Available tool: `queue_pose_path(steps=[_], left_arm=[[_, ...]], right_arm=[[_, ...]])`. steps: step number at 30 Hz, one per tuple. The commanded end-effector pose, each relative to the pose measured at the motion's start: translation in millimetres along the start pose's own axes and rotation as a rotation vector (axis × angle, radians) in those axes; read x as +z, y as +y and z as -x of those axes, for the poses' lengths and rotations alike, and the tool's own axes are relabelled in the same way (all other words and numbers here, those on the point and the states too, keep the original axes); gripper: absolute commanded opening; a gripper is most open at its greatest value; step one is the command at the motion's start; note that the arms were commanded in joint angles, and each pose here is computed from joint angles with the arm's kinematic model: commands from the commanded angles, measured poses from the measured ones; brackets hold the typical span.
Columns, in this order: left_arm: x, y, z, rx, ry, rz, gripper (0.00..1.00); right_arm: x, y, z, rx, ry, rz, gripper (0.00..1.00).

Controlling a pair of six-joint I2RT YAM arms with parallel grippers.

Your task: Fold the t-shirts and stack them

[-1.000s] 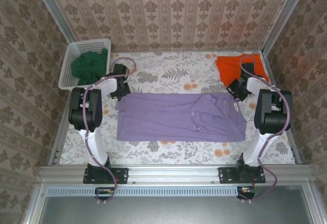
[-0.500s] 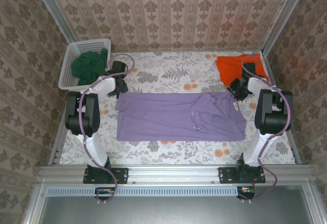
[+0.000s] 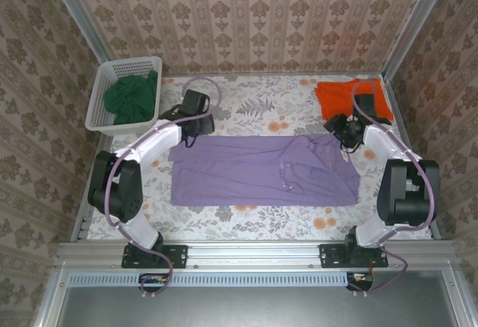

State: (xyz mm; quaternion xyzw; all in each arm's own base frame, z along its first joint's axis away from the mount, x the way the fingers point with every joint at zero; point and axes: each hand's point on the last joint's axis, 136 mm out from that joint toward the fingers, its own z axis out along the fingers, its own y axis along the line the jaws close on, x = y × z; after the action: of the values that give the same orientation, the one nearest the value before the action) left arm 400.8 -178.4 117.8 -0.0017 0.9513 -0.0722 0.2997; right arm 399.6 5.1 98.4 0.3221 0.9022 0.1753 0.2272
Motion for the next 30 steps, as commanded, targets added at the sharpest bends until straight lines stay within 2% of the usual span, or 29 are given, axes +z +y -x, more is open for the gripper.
queue_pose_path(steps=[1,4,6,11,14,24,30], left_arm=[[22.4,-30.0,-44.2,0.067,0.129,-0.110,0.54],[36.4,-26.3,-60.1,0.088,0.168,-0.094,0.53],[43.0,-17.6,-66.6,0.102,0.183,-0.067,0.53],[51.4,-3.0,-71.1,0.087,0.206,-0.026,0.55],[51.9,-0.9,-73.3,0.082,0.209,-0.025,0.58],[55.5,0.4,-77.0,0.068,0.232,-0.035,0.59],[54.4,-0.2,-77.2,0.066,0.232,-0.040,0.60]], right_arm=[[13.1,8.5,-22.6,-0.116,0.108,-0.052,0.56],[21.1,19.7,-21.1,-0.174,0.100,-0.078,0.56],[25.2,24.9,-28.9,-0.219,0.146,-0.114,0.56],[38.7,29.1,-35.2,-0.340,0.164,-0.230,0.59],[43.4,30.2,-34.0,-0.376,0.160,-0.260,0.56],[52.8,20.8,-38.9,-0.438,0.189,-0.316,0.39],[52.9,23.8,-43.7,-0.455,0.208,-0.287,0.09]])
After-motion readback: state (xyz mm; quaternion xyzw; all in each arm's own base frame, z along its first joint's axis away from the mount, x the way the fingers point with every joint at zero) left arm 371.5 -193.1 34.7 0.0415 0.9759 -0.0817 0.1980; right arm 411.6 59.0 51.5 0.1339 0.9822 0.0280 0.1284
